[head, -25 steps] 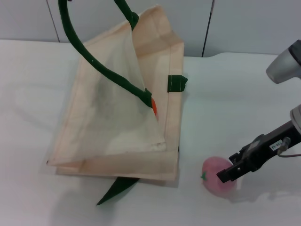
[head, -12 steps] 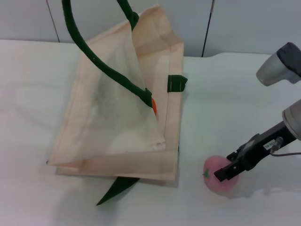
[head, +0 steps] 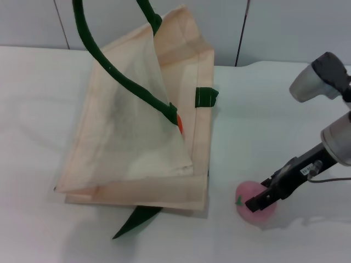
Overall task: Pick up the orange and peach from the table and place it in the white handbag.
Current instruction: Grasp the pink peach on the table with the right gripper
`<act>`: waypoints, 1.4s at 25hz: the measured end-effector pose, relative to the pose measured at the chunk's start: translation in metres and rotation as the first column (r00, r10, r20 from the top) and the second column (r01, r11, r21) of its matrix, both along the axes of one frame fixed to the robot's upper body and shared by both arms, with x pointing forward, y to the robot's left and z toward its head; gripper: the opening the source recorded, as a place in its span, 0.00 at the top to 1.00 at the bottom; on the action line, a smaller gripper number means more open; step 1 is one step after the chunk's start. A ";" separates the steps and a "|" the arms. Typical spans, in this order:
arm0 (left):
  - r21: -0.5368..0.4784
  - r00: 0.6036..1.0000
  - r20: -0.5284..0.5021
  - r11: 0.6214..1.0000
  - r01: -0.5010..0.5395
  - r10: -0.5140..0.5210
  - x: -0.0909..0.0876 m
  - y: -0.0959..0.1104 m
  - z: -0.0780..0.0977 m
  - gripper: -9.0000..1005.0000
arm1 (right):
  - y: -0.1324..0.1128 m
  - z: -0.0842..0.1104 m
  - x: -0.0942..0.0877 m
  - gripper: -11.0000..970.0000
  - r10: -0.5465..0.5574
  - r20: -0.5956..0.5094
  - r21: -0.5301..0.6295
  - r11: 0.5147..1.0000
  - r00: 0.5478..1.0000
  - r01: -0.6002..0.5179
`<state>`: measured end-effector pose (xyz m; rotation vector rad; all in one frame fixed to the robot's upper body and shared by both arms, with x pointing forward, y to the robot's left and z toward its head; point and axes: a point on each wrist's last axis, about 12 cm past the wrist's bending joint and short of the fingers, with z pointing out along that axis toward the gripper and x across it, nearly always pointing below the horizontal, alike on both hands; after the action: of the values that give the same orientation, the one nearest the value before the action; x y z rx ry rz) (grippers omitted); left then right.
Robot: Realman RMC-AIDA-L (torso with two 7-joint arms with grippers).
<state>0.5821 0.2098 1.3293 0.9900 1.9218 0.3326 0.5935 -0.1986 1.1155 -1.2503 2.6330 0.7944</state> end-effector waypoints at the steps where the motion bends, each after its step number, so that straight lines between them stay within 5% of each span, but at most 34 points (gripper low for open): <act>1: 0.000 1.000 0.000 1.000 0.000 0.000 0.000 0.000 0.000 0.86 | 0.001 -0.001 0.000 0.18 0.005 0.001 -0.007 1.000 1.000 -0.005; 9: -0.002 1.000 0.006 1.000 0.001 -0.001 0.000 0.000 0.001 0.86 | 0.008 -0.003 0.001 0.18 0.031 0.001 -0.044 0.999 1.000 -0.031; 35: 0.002 1.000 0.002 1.000 -0.016 0.016 0.000 0.003 -0.002 0.86 | 0.009 0.006 0.007 0.44 0.023 0.049 -0.035 0.999 0.999 -0.021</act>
<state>0.5822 0.2130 1.3276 0.9762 1.9284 0.3451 0.6000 -0.1901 1.1218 -1.2923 2.6092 0.7146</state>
